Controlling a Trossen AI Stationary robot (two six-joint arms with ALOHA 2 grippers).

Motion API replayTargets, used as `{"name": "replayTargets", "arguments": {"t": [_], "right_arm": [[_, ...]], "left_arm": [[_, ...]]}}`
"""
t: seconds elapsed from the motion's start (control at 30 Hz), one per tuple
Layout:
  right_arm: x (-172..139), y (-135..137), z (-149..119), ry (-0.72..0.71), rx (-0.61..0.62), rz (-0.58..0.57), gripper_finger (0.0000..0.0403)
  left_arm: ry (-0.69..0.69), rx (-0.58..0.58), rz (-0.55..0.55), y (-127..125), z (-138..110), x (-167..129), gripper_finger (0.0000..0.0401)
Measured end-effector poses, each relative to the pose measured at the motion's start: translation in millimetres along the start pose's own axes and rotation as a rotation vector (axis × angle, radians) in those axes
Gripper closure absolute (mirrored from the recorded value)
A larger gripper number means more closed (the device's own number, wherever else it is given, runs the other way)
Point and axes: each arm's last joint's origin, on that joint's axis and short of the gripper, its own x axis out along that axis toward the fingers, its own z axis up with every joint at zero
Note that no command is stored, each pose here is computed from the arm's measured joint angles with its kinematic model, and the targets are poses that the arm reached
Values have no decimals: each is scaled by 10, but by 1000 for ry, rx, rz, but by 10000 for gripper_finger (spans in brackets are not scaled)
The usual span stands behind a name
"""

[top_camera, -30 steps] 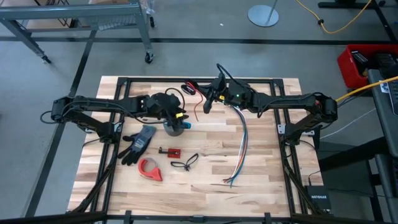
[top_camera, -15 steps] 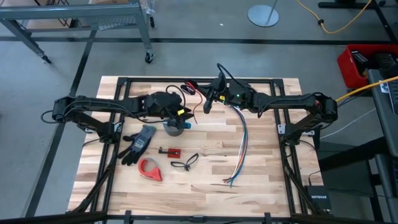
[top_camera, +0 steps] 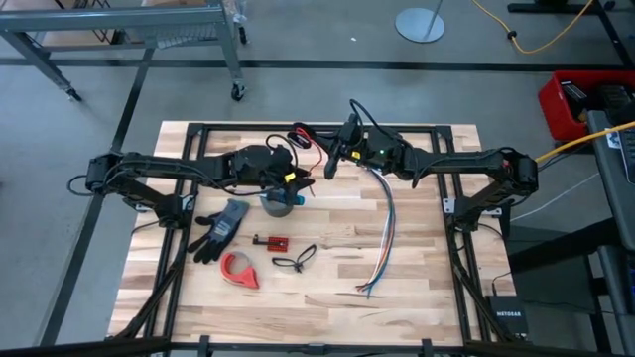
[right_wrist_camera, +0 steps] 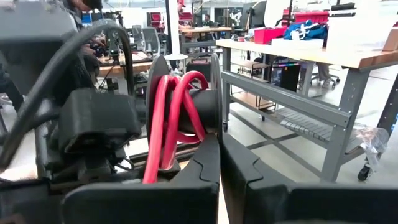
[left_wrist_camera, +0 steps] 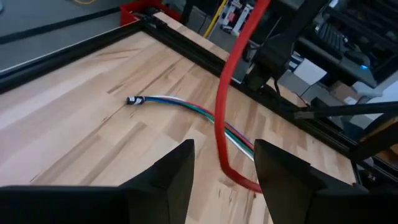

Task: Coil cords
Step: Coil the red wire into the black spool

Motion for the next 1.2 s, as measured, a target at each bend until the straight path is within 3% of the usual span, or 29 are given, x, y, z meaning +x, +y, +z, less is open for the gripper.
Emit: {"name": "replayTargets", "arguments": {"t": [0.3,0.63,0.93,1.2], "right_arm": [[0,1,14,-14,2,1,402],[-9,0,15,-5,2,1,402],[-202,-1,98,98,-7,89,402],[-302,10,-17,283,-6,183,402]], "left_arm": [[19,24,-11,-45,-35,-3,255],[35,53,40,-16,-61,-5,390],[91,103,304,133,-154,-42,396],[93,121,372,252,-100,-92,399]]}}
